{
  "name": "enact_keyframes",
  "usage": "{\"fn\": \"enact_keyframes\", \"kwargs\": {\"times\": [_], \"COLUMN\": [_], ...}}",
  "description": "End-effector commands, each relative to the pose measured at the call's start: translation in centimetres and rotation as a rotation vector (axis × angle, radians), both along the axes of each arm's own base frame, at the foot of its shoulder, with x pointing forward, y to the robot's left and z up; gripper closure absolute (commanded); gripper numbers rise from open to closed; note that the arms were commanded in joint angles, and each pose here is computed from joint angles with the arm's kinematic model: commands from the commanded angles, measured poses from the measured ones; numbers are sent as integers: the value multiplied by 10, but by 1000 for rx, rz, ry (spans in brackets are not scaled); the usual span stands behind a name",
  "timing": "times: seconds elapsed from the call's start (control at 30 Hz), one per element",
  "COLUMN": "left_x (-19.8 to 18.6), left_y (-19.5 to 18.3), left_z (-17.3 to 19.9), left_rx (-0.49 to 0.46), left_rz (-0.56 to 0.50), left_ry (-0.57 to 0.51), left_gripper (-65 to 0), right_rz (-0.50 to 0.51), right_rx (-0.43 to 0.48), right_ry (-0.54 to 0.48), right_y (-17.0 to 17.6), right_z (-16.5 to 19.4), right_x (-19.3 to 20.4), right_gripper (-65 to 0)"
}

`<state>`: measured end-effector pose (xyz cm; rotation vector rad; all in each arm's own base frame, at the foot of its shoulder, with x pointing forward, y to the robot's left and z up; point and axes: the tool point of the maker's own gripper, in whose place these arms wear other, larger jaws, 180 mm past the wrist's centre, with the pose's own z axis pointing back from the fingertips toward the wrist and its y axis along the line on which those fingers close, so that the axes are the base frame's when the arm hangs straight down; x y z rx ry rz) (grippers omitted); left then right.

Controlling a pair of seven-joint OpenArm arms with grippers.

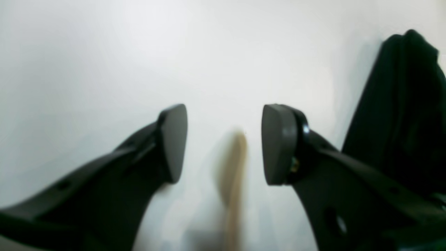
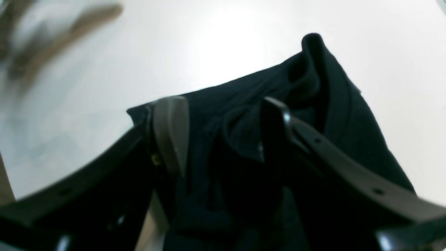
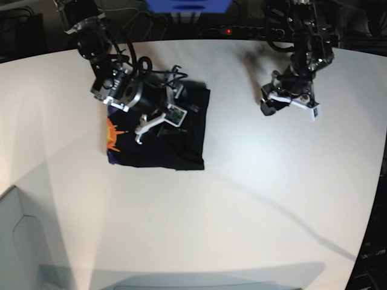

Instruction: Fold the T-shirt properly

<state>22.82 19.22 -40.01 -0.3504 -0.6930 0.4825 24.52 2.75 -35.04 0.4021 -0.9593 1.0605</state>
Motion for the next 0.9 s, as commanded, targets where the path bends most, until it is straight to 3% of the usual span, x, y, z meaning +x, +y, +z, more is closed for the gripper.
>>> {"fn": "enact_keyframes", "kwargs": {"times": [0.0, 0.1, 0.27, 0.5, 0.67, 0.87], "left_x": [2, 2, 1, 1, 1, 1], "left_y": [2, 2, 2, 2, 2, 2], "left_z": [6, 6, 6, 6, 6, 6], "left_rx": [6, 5, 6, 6, 6, 6], "left_rz": [1, 2, 1, 0, 0, 0], "left_ry": [-21, -21, -19, -20, -20, -20], "left_gripper": [-332, -332, -332, -332, -332, -332], "right_rz": [4, 1, -5, -5, 4, 82], "right_rx": [42, 34, 20, 22, 49, 115], "right_ry": [-25, -8, 24, 20, -10, -49], "right_y": [4, 3, 0, 0, 7, 38], "right_z": [11, 5, -7, -6, 9, 35], "right_x": [3, 3, 2, 3, -1, -22], "right_gripper": [-331, -298, -148, 0, 0, 0]}}
